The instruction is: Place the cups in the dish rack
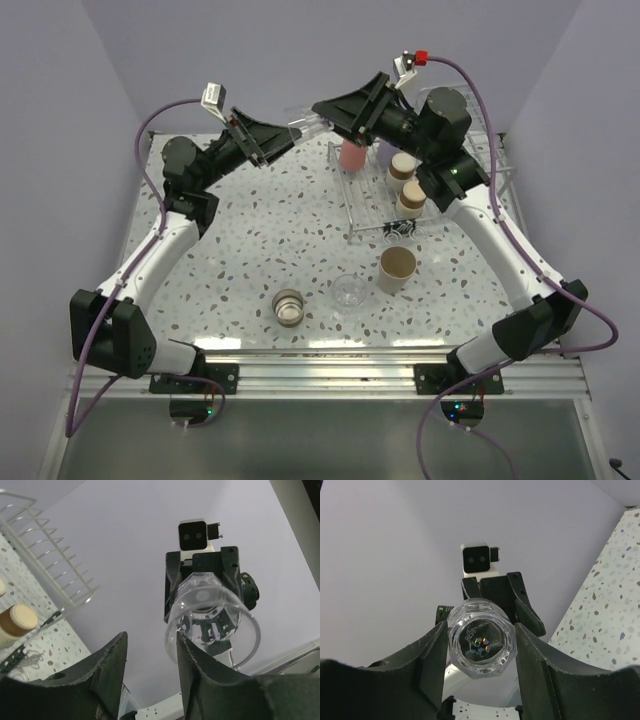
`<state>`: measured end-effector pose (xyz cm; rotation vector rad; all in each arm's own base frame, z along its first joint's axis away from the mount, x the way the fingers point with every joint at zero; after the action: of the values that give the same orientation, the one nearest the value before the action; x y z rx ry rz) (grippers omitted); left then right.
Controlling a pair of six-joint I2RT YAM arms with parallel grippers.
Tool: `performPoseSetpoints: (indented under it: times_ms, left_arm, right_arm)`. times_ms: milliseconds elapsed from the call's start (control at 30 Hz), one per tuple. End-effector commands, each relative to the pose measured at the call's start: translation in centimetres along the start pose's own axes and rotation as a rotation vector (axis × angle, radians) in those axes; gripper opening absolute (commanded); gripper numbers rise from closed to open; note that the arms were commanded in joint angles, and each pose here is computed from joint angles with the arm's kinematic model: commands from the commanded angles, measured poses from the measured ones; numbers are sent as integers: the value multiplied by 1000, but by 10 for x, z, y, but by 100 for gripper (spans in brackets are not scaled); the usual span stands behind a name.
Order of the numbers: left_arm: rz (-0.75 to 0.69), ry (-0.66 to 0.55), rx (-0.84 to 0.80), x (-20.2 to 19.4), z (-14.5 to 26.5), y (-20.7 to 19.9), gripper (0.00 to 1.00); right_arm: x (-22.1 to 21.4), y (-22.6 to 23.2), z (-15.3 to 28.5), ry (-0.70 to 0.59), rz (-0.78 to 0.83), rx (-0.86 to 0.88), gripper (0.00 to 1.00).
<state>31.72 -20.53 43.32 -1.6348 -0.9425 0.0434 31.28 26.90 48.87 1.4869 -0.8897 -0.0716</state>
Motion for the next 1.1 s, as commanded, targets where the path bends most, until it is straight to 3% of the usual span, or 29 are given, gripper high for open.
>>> performPoseSetpoints:
  times_ms: [0, 200, 367, 400, 667, 1067]
  left_arm:
    - [-4, 0, 43, -3, 21, 13, 49]
    - [-12, -12, 220, -8, 64, 41, 76]
    - [-59, 2, 397, -13, 86, 67, 85]
    - [-48, 11, 445, -15, 90, 69, 91]
    - [-192, 32, 857, -15, 132, 97, 93]
    - [-306, 58, 1048, -28, 175, 95, 93]
  right_arm:
    - [17, 16, 7, -38, 69, 13, 0]
    - [50, -19, 19, -87, 86, -63, 0]
    - [67, -47, 28, -117, 163, -186, 0]
    - [66, -55, 29, -106, 168, -227, 0]
    - [81, -125, 43, -106, 361, -631, 0]
    - [72, -219, 60, 23, 538, -1135, 0]
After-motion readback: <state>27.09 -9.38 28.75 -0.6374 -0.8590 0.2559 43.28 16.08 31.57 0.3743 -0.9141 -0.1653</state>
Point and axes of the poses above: each gripper's point midway between its finger pads, its own z axis back along the fingers, its own y axis along the line the jaws close on, x = y × z, the point moved 5 cm from there along z, back along the fingers
